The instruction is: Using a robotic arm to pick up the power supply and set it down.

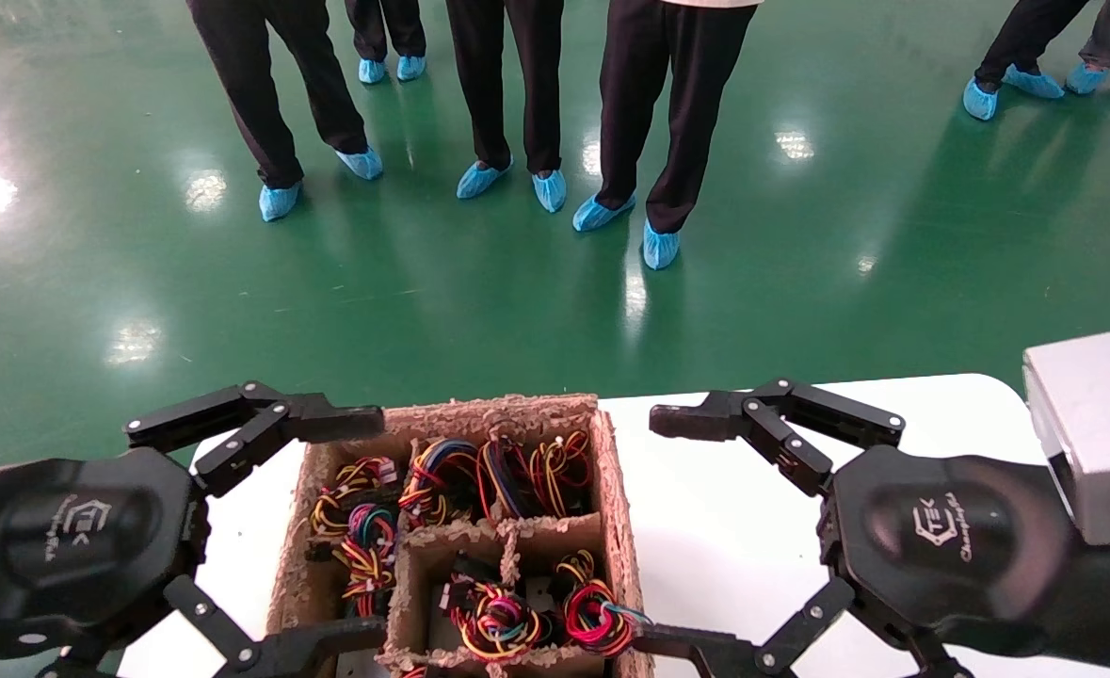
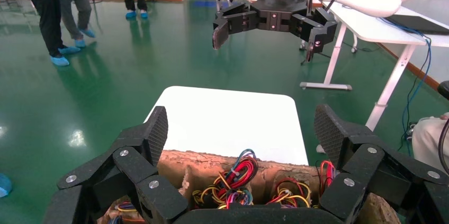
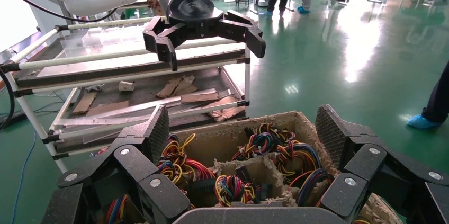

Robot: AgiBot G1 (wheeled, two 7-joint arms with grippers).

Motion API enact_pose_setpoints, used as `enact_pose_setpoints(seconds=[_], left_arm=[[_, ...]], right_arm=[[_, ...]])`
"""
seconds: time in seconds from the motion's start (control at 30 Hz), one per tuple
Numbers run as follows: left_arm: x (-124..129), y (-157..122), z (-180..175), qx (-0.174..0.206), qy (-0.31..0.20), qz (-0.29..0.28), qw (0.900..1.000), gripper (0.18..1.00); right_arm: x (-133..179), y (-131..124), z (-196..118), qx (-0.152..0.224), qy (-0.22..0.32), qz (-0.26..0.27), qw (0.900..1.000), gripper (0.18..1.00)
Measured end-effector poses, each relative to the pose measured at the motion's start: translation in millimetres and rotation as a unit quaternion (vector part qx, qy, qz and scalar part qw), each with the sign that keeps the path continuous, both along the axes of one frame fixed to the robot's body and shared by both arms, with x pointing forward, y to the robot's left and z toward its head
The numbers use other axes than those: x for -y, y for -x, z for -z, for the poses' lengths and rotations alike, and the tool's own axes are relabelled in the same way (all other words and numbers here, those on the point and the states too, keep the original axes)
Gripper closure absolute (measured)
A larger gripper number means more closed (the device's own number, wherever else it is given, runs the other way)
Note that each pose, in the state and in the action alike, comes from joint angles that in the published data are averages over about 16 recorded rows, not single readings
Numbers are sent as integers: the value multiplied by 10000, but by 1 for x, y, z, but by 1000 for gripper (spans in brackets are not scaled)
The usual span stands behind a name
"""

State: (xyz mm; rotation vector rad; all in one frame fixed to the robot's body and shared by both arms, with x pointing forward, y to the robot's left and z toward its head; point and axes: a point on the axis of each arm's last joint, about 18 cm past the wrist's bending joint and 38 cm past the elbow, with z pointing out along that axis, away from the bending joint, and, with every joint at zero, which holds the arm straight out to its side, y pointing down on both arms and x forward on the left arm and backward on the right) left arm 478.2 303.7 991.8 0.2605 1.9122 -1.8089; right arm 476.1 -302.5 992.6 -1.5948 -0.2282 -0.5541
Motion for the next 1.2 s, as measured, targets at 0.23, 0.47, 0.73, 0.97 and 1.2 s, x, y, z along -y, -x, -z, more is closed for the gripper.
enact_pose_setpoints(seconds=[0.23, 0.47, 0.73, 0.97, 1.2], left_arm=[[0, 0, 0, 0, 0, 0, 10000, 184], [0, 0, 0, 0, 0, 0, 10000, 184], [0, 0, 0, 0, 0, 0, 10000, 184], [0, 0, 0, 0, 0, 0, 10000, 192], [0, 0, 0, 0, 0, 0, 10000, 225]], right_arm=[[0, 0, 0, 0, 0, 0, 10000, 179], [0, 0, 0, 0, 0, 0, 10000, 179], [0, 0, 0, 0, 0, 0, 10000, 179], [0, 0, 0, 0, 0, 0, 10000, 179], [0, 0, 0, 1, 0, 0, 10000, 179]])
